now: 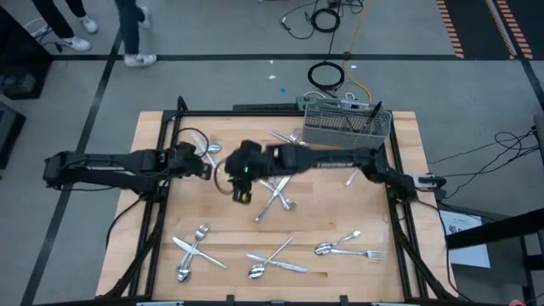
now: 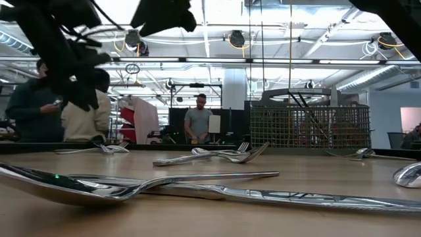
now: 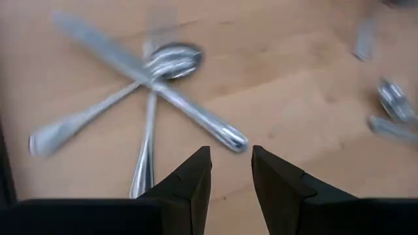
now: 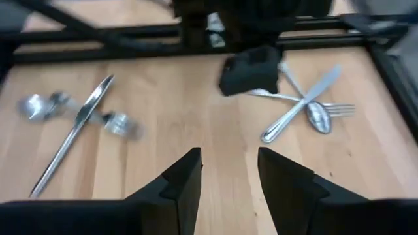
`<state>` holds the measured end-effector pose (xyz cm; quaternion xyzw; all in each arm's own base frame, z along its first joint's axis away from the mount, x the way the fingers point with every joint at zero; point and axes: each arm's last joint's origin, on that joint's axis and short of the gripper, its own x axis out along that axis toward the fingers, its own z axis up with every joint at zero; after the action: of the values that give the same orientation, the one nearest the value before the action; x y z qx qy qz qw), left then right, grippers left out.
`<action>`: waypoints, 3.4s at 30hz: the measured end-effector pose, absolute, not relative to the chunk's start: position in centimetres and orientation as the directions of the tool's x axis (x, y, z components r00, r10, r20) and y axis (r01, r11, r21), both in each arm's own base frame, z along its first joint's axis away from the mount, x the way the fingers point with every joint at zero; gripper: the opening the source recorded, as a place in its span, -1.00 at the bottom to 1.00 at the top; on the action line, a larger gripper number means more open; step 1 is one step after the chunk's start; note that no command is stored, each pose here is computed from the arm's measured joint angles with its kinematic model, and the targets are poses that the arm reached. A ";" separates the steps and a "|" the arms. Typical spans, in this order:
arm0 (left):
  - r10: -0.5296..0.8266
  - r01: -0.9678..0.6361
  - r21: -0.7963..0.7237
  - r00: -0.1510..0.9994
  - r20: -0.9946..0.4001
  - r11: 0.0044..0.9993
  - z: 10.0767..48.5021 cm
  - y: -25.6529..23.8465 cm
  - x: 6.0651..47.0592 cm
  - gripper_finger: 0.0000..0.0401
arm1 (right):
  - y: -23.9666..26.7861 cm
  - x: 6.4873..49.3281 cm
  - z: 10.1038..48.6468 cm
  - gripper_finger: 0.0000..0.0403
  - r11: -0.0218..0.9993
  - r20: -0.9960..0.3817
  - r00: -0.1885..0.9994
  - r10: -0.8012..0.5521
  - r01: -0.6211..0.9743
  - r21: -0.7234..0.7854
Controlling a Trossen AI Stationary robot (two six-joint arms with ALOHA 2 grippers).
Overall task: Sort silverware
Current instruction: Put the silver table knife into the gray utensil holder
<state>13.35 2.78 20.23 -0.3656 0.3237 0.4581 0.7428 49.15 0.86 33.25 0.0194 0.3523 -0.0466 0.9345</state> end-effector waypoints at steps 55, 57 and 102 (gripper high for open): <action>0.391 -0.915 -0.262 0.130 -0.911 -0.308 13.9 8.1 17.9 -0.40 | -14.2 44.2 33.2 -0.30 0.931 -0.681 0.638 0.360 -0.288 0.223; 0.395 -0.908 -0.276 0.139 -0.908 -0.316 13.8 8.2 18.2 -0.40 | -14.5 44.0 33.1 -0.30 0.924 -0.679 0.630 0.378 -0.303 0.233; 0.394 -0.896 -0.293 0.149 -0.907 -0.334 13.7 8.6 18.1 -0.85 | -16.1 42.4 32.8 -0.30 0.888 -0.669 0.585 0.458 -0.321 0.328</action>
<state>18.10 8.60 13.67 -0.5433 0.2308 0.6099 0.5288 42.45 -16.11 32.78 0.0860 0.3991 0.2199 0.8860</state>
